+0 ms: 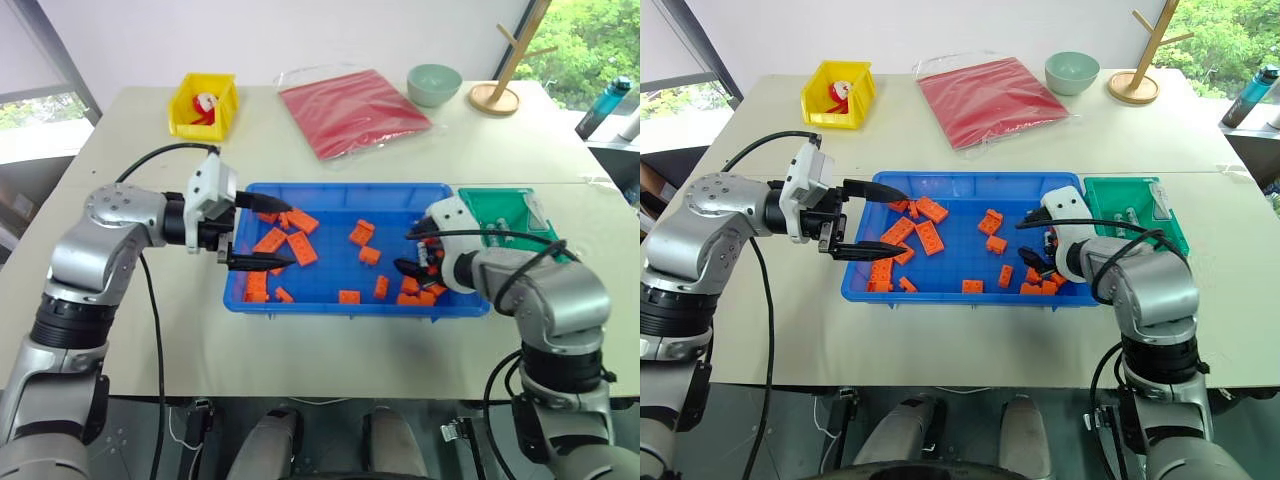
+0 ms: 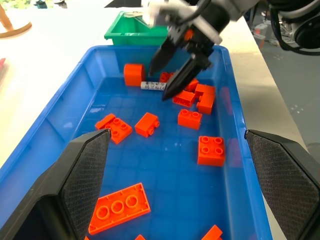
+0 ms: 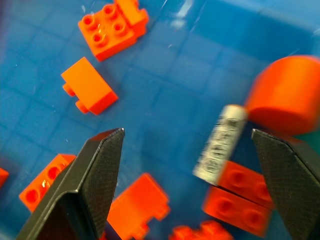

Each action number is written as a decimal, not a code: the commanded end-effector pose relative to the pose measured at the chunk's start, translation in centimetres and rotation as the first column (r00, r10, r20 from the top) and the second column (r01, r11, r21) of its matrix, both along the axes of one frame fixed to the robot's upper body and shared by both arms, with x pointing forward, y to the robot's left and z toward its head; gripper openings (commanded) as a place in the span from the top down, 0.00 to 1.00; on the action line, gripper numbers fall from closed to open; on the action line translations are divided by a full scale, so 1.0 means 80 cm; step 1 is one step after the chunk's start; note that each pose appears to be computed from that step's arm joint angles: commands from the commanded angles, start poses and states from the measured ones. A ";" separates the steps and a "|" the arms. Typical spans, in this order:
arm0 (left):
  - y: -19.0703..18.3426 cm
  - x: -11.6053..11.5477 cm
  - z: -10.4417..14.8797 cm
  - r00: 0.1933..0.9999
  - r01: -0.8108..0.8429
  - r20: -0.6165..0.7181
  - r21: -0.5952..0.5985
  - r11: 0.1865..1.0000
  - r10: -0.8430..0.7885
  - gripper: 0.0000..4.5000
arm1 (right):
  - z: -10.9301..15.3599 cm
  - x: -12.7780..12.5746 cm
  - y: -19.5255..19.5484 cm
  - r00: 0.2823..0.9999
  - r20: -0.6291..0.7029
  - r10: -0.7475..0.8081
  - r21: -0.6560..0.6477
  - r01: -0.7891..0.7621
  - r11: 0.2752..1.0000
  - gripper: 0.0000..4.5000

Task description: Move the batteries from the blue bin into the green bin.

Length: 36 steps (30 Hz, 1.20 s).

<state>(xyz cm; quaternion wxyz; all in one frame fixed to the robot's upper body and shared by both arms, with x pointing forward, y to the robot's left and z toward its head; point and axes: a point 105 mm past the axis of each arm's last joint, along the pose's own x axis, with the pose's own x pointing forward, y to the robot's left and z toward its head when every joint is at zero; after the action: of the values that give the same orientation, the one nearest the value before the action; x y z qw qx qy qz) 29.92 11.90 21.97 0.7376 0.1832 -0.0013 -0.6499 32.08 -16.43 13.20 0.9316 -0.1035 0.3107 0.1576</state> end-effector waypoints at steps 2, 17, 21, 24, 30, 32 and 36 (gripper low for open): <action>0.000 -0.003 0.017 0.998 0.007 0.059 -0.006 1.000 -0.007 0.00 | -0.002 0.012 -0.008 0.999 0.024 -0.032 -0.022 0.032 0.999 0.07; 0.005 -0.003 0.019 0.998 -0.008 0.063 -0.006 1.000 0.009 0.00 | 0.006 0.021 0.020 0.994 0.086 0.071 0.027 -0.073 0.997 0.99; 0.007 0.000 0.018 0.998 -0.011 0.058 -0.006 1.000 0.011 0.00 | 0.069 0.009 0.048 0.955 0.204 0.216 0.128 -0.245 0.961 0.99; 0.009 0.002 0.016 0.999 -0.014 0.050 -0.007 1.000 0.014 0.00 | 0.119 0.006 0.033 0.935 0.278 0.222 0.160 -0.273 0.949 0.99; 0.023 0.005 0.016 0.999 -0.033 0.033 -0.012 0.999 0.034 0.00 | 0.162 -0.001 -0.059 0.948 0.292 0.124 0.149 -0.173 0.973 0.99; 0.027 0.006 0.019 0.999 -0.044 0.031 -0.021 0.999 0.044 0.00 | 0.153 -0.003 -0.093 0.961 0.261 0.089 0.097 -0.118 0.988 0.99; 0.035 0.011 0.026 0.997 -0.058 0.039 -0.023 0.998 0.059 0.00 | 0.125 -0.003 -0.152 0.980 0.200 0.005 -0.009 -0.004 1.000 0.99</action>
<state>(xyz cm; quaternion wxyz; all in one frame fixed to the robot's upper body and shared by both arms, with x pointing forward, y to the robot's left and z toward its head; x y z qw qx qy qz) 30.83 14.24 22.47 0.7572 0.1717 0.0087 -0.6302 31.73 -27.95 22.23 0.9548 -0.0949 0.2376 0.1516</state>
